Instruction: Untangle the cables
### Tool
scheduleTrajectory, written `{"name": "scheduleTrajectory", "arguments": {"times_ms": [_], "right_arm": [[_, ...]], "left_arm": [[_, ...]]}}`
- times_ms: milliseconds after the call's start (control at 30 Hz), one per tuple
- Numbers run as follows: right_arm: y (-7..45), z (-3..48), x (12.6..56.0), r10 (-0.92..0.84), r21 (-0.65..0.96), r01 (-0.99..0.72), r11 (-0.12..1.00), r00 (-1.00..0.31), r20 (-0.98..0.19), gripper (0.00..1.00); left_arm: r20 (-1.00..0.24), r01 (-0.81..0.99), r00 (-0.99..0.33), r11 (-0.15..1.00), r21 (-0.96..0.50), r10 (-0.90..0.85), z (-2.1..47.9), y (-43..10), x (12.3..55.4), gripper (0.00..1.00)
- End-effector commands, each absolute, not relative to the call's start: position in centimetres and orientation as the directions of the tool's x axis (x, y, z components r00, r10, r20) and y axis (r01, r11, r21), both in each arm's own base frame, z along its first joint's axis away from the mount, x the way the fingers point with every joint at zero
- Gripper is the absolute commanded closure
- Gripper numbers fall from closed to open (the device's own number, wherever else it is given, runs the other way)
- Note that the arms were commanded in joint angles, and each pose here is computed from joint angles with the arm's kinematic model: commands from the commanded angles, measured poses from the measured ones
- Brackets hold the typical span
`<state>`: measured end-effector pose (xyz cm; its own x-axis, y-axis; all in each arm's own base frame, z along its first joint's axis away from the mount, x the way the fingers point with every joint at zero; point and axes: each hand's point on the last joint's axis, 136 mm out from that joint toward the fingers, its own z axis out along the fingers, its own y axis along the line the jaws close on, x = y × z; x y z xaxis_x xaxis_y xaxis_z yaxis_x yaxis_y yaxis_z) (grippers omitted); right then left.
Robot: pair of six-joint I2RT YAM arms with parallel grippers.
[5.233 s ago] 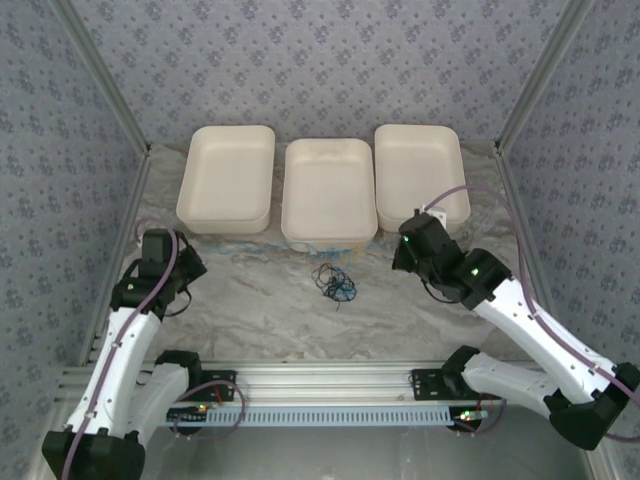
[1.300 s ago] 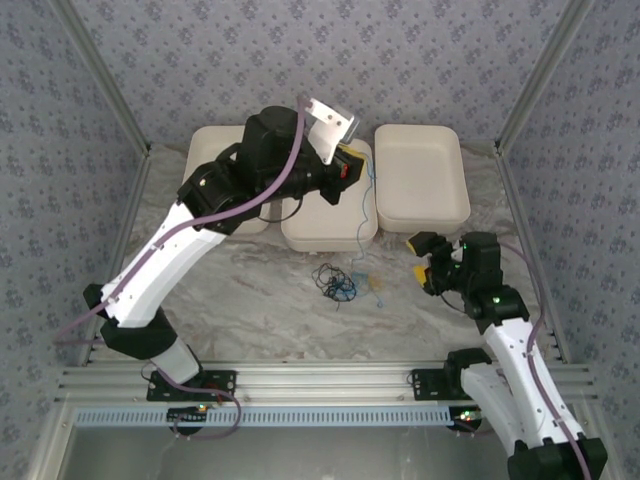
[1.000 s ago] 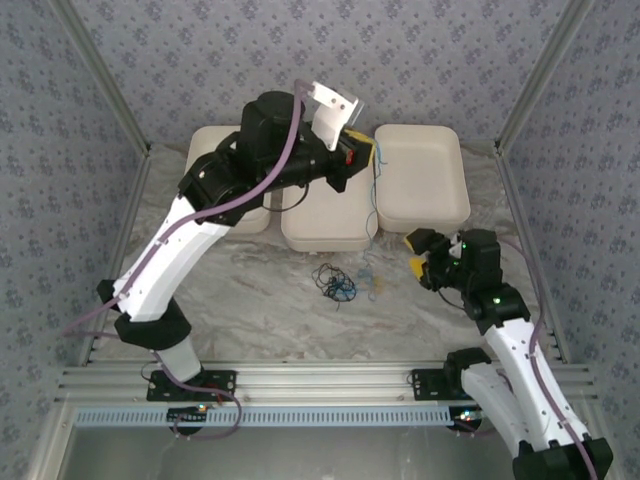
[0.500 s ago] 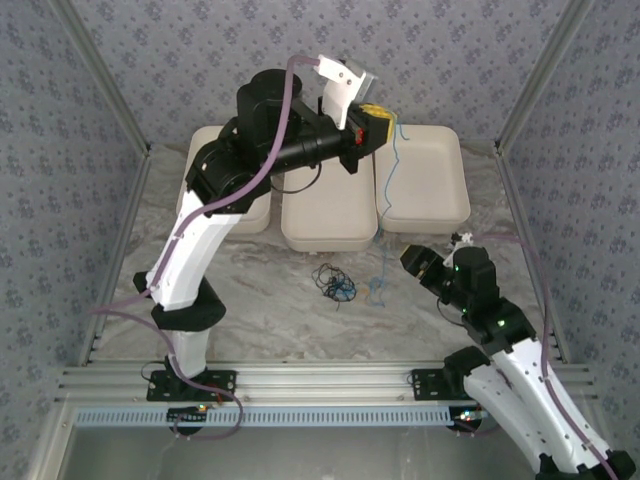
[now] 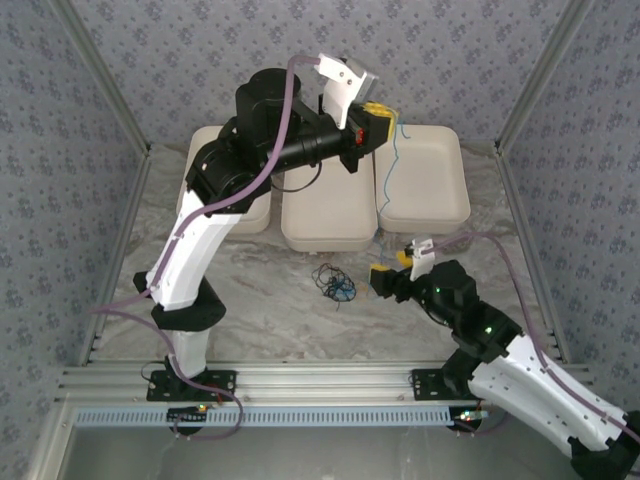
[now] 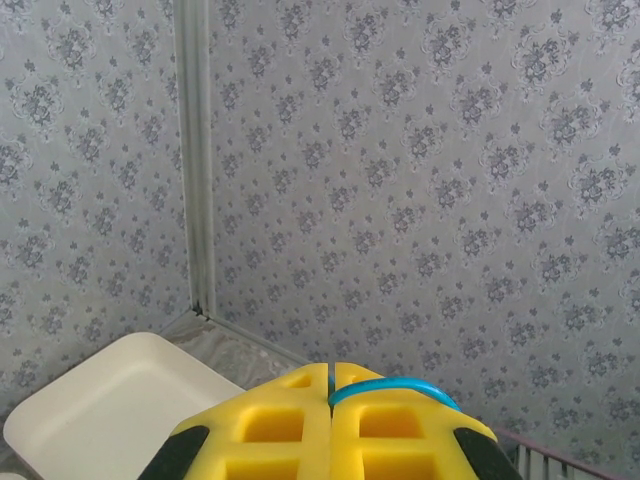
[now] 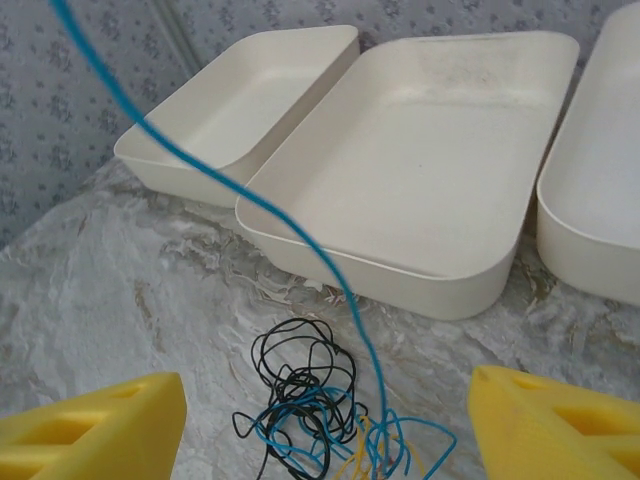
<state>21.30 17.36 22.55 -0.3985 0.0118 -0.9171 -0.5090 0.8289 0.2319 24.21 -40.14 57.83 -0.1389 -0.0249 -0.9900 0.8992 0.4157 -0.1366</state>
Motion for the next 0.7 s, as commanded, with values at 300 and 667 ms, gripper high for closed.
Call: {"name": "scheduleTrajectory", "arguments": {"times_ms": [300,667], "right_arm": [[18.9,25.9,25.2,-0.092,0.046,-0.494,0.869,-0.252,-0.963,0.31],[17.6,26.1,26.4,-0.096,0.041,-0.437,0.899,-0.286,-0.953,0.97]], "left_arm": [[-0.993,0.905,-0.106,0.409,-0.115,-0.045,59.3,-39.0,23.4,1.00],[-0.996,0.863,-0.089,0.499,-0.076,0.002,58.6,-37.2,24.5,1.00]]}}
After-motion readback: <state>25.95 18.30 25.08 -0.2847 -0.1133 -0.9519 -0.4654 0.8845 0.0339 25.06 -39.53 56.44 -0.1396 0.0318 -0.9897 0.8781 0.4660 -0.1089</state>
